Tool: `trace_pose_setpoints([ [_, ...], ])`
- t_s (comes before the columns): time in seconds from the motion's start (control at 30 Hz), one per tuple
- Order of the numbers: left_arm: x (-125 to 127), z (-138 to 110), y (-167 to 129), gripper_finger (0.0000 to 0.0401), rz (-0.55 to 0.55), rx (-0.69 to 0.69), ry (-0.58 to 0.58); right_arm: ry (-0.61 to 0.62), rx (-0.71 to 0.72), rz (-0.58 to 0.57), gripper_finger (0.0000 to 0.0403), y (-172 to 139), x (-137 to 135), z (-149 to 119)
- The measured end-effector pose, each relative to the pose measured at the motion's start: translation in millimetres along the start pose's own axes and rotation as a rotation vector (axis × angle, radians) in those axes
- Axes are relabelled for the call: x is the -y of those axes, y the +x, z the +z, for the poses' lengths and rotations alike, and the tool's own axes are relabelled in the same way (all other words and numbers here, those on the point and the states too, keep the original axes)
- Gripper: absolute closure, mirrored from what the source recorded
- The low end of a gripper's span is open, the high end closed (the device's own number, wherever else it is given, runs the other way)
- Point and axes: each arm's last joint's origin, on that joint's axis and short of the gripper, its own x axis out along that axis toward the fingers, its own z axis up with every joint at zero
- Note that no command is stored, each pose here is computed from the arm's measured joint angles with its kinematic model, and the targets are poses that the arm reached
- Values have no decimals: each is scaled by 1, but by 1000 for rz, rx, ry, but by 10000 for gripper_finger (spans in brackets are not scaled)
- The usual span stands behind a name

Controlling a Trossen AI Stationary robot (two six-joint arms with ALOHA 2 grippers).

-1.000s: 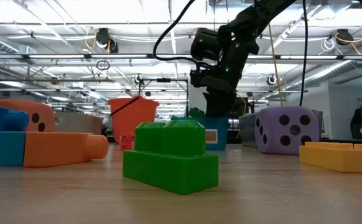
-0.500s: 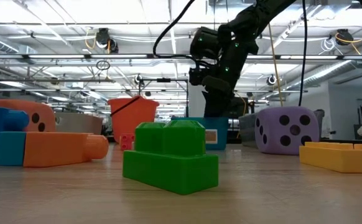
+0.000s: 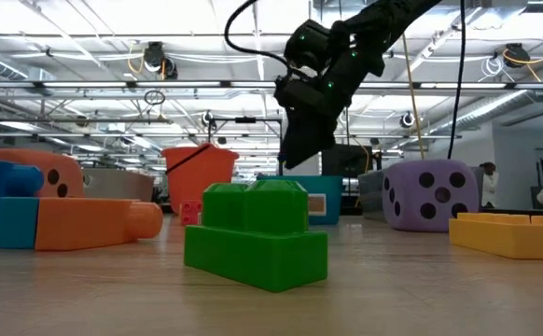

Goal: Pick & Place Toys
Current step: Put the green game piece into the blue bin

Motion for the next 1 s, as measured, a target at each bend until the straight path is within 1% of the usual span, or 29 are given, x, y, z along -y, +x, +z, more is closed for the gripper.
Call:
trace_pose_setpoints([
  [0.07,0,-3,-6,150,-11,13,-11,4,58,16,206,-8,-3,6],
  [0.13,1,-7,-11,150,-26,19,-10,2,170,36,206,-16,-6,18],
  [0.27,0,-19,-13,150,-41,18,-16,13,325,74,207,-32,-12,33],
  [0.4,0,-26,-13,150,-52,20,-8,25,433,112,207,-51,-17,43],
  [0.47,0,-27,-14,150,-51,19,5,26,444,118,206,-58,-20,43],
  [0.67,0,-27,-14,150,-51,17,12,19,460,127,207,-67,-23,44],
  [1.0,0,-28,-11,150,-48,0,12,29,453,141,207,-66,-28,43],
])
